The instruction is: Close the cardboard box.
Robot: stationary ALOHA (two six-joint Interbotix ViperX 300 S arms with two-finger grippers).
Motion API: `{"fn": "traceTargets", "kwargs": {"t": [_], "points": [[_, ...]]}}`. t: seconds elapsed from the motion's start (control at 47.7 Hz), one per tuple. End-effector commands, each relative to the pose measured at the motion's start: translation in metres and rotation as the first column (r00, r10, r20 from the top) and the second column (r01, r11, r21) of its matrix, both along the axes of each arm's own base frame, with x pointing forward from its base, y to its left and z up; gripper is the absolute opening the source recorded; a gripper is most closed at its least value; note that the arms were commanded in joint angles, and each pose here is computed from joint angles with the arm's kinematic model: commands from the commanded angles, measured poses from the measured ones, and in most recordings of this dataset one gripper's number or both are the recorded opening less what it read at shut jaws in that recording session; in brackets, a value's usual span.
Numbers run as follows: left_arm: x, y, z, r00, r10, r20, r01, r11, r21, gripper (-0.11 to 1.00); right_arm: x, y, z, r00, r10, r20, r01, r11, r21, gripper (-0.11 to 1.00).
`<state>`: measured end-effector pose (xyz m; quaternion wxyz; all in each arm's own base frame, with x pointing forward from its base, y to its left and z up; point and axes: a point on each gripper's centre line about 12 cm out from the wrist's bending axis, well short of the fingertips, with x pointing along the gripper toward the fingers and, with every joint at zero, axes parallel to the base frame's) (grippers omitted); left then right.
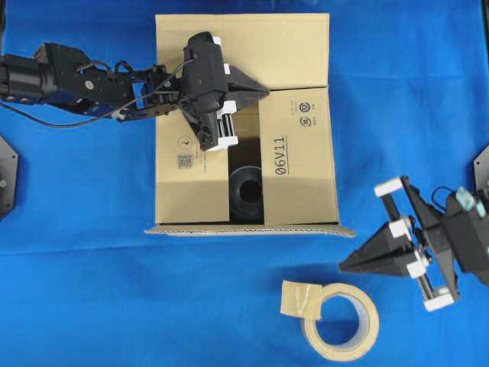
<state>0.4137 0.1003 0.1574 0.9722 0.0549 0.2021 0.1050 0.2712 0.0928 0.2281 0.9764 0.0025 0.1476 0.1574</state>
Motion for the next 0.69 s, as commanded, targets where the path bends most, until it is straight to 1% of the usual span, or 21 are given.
{"fn": "traceTargets", "kwargs": {"t": [0.0,0.189,0.315,0.399,0.525,0.671], "points": [[0.002,-0.002,0.012,0.999,-0.004,0.032,0.004,1.0,0.006,0.0,0.005,-0.015,0.014,0.997,-0.058,0.051,0.057,0.998,0.017,0.0],[0.001,-0.002,0.011,1.0,-0.006,0.029,0.005,1.0,0.005,0.0,0.011,-0.049,0.016,0.982,-0.178,0.061,0.177,0.984,0.024,0.01],[0.002,-0.004,0.013,0.999,-0.006,0.035,0.006,1.0,0.001,0.0,0.015,-0.067,0.013,0.97,-0.24,0.043,0.239,0.971,0.025,0.0],[0.003,-0.005,0.012,0.999,-0.008,0.035,0.008,1.0,0.0,0.0,0.018,-0.076,0.004,0.961,-0.278,0.009,0.278,0.96,0.025,0.01],[0.003,-0.005,0.012,0.999,-0.01,0.035,0.01,1.0,0.0,0.0,0.024,-0.085,-0.012,0.949,-0.312,-0.049,0.313,0.95,0.015,0.01],[0.003,-0.005,0.012,0.999,-0.011,0.035,0.011,1.0,0.001,0.0,0.031,-0.087,-0.031,0.938,-0.326,-0.116,0.328,0.945,0.006,0.01]]}}
